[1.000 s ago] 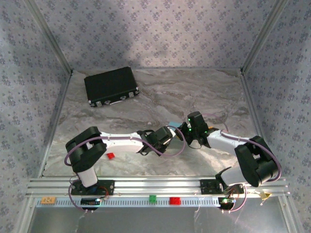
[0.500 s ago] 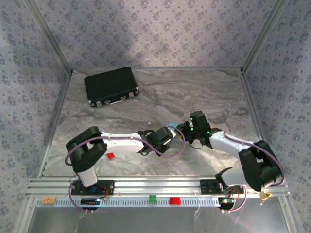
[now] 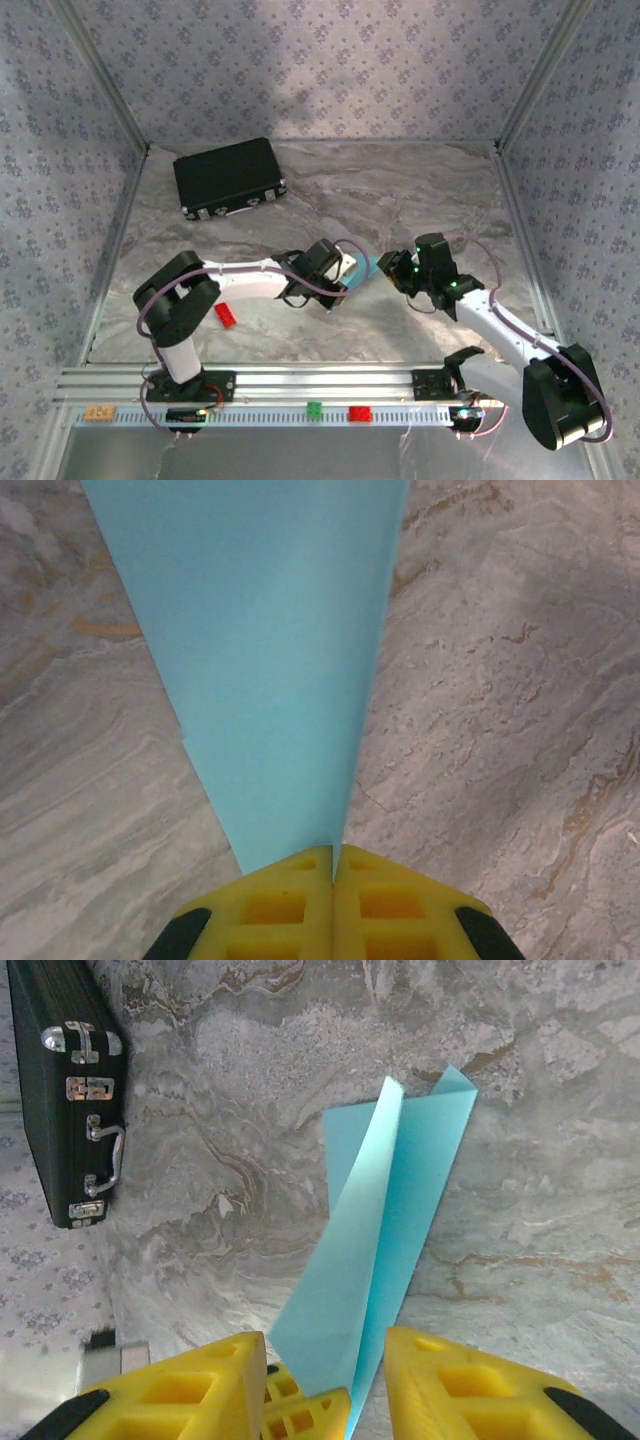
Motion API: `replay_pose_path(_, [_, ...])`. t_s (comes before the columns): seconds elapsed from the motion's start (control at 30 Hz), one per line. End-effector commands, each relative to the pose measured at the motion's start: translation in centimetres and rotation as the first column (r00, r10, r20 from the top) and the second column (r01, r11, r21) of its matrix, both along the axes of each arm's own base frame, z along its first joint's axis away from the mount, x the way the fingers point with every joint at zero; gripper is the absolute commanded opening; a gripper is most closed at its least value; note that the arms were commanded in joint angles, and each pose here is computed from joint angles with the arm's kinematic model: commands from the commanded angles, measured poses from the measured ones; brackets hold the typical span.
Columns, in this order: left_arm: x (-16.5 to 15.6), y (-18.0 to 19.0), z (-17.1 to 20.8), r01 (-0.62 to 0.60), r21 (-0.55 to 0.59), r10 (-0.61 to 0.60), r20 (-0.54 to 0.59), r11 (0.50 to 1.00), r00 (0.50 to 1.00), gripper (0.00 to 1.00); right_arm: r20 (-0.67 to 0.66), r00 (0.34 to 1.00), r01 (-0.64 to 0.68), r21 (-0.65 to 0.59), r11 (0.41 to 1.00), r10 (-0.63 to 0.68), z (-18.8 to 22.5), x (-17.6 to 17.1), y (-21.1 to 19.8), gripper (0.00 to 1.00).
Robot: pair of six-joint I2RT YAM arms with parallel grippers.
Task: Fold a paper plane with a square sheet of paper (pick it up from the middle)
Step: Fold the wing for the fifth time at the center of the table.
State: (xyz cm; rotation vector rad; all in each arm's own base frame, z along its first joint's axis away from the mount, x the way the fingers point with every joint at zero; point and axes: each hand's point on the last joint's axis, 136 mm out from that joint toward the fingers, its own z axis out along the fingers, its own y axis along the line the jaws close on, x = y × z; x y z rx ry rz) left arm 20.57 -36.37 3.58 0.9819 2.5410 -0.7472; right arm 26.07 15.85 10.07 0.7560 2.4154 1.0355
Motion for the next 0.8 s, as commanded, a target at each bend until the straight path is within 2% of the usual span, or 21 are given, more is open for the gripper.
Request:
replay_pose_path(0.0, [-1.9,-1.4,-0.4,0.039,-0.081,-0.051,-0.151,0.996,0.987,0.0,-0.011,1.0,-0.016,-0.023,1.0,0.016,-0.8,-0.7,-0.4,0.36])
replay_pose_path(0.4, [-1.7,-1.8,-1.3,-0.017,-0.159,-0.032,-0.302,0.987,0.953,0.0,0.021,0.996,-0.091,-0.008,0.996,0.091,-1.6,-1.3,0.9,0.32])
replay_pose_path(0.67, [-1.6,-1.8,-2.2,-0.089,-0.193,0.0,-0.419,0.977,0.908,0.0,0.114,0.971,-0.196,-0.12,0.973,0.21,-2.1,-1.1,2.7,0.23])
replay_pose_path(0.77, [-1.4,-1.6,-2.4,-0.116,-0.195,0.018,-0.444,0.974,0.896,0.0,0.125,0.953,-0.262,-0.121,0.957,0.277,-2.4,-1.0,4.0,0.17])
